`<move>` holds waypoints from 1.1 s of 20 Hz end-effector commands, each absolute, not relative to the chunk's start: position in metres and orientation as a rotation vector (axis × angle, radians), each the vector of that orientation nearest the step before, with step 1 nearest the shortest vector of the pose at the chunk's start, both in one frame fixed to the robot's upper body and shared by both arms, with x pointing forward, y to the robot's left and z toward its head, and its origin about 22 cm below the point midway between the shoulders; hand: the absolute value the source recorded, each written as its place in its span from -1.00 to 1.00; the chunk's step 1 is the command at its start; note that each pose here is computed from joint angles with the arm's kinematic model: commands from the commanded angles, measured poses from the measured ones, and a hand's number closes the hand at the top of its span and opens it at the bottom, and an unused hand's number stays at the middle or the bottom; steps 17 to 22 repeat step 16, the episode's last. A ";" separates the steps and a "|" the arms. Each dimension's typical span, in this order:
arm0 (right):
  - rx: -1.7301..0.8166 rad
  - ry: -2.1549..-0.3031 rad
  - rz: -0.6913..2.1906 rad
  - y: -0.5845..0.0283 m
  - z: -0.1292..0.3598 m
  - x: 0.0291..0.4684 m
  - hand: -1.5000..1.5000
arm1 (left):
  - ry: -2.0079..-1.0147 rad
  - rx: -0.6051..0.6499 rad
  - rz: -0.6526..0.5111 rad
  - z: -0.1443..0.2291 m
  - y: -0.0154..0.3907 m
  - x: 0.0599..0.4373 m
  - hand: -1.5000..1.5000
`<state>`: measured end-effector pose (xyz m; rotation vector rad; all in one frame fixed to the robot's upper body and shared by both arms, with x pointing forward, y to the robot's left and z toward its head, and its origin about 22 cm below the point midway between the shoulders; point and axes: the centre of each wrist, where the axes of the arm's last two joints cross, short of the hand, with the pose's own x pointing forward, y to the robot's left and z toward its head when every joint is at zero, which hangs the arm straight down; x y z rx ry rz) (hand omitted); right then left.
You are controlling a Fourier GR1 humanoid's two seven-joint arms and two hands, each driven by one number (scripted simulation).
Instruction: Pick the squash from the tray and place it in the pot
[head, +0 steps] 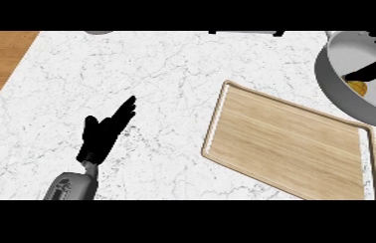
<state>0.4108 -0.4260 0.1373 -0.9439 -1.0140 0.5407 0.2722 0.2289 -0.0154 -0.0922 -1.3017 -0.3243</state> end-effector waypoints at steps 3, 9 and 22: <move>-0.895 -1.343 0.096 -0.430 0.158 0.414 -1.00 | -1.312 -0.069 -0.320 -0.014 0.239 0.270 0.00; -0.952 -1.443 -0.235 -0.468 0.175 0.393 -1.00 | -1.284 -0.080 -0.313 -0.017 0.234 0.269 0.00; -0.967 -1.592 -0.369 -0.537 0.179 0.335 -1.00 | -1.297 -0.066 -0.304 -0.025 0.242 0.260 0.00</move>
